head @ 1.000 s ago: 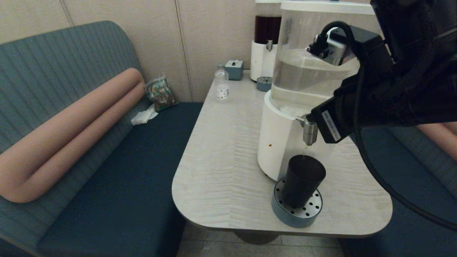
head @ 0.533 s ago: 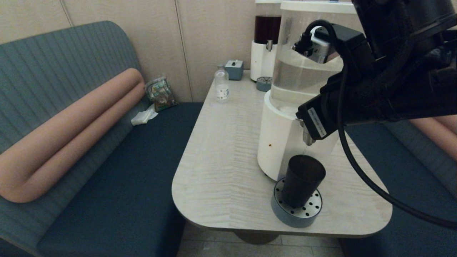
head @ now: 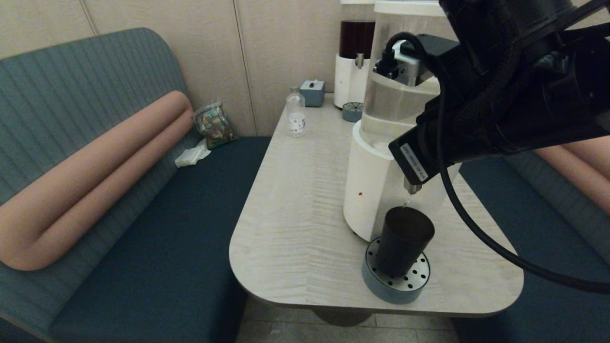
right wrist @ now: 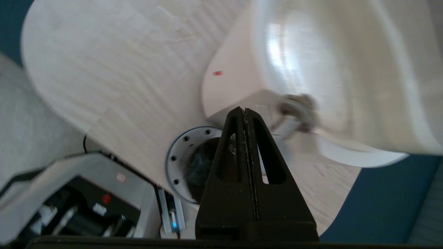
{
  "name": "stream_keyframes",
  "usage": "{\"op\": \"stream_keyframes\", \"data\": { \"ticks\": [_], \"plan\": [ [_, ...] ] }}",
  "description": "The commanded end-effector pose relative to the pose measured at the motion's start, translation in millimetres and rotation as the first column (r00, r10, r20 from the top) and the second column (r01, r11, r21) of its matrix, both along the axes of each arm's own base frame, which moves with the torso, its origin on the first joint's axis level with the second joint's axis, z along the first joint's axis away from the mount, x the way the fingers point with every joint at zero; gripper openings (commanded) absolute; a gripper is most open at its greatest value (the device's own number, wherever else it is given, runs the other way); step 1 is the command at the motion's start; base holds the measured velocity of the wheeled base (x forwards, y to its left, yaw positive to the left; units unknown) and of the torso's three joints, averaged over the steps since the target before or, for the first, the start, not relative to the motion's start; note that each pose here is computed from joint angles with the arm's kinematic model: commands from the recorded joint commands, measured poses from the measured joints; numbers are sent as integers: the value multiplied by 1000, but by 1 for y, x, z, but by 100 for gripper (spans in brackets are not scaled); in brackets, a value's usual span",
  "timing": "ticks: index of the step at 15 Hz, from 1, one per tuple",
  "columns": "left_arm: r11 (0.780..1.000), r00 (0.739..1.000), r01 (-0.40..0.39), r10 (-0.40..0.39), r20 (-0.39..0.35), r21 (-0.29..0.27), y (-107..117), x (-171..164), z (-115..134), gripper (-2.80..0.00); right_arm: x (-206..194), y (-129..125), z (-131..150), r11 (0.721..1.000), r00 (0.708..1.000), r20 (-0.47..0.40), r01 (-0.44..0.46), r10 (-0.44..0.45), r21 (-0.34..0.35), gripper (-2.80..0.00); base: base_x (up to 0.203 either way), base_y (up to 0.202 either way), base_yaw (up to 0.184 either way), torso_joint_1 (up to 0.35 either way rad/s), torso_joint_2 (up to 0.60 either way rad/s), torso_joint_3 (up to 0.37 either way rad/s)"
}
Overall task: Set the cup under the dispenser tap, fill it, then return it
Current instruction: Turn off the faucet
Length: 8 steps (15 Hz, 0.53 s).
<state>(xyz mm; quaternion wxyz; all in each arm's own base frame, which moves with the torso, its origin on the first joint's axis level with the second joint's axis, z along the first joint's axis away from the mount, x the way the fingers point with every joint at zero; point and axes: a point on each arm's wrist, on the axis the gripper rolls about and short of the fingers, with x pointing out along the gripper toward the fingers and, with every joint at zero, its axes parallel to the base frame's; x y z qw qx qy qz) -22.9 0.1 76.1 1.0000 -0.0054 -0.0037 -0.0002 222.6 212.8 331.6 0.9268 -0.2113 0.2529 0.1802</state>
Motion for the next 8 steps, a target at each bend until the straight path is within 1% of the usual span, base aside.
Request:
{"op": "stream_keyframes", "data": {
  "ticks": [1,3,5,8],
  "plan": [
    [1000,1000,0,0,-1,0,0,0,0,-280,0,8,-4,1000,1000,-13,-16,16,-19,-280,0,0,0,0,0,0],
    [1000,1000,0,0,0,0,0,0,0,-280,1,10,-9,999,999,-32,-20,19,-40,-280,0,0,0,0,0,0],
    [1000,1000,0,0,0,0,0,0,0,-280,2,11,-11,999,999,-42,-24,22,-46,-280,0,0,0,0,0,0],
    [1000,1000,0,0,0,0,0,0,0,-280,7,14,-15,998,999,-37,-17,15,-60,-280,0,0,0,0,0,0]
  ]
}}
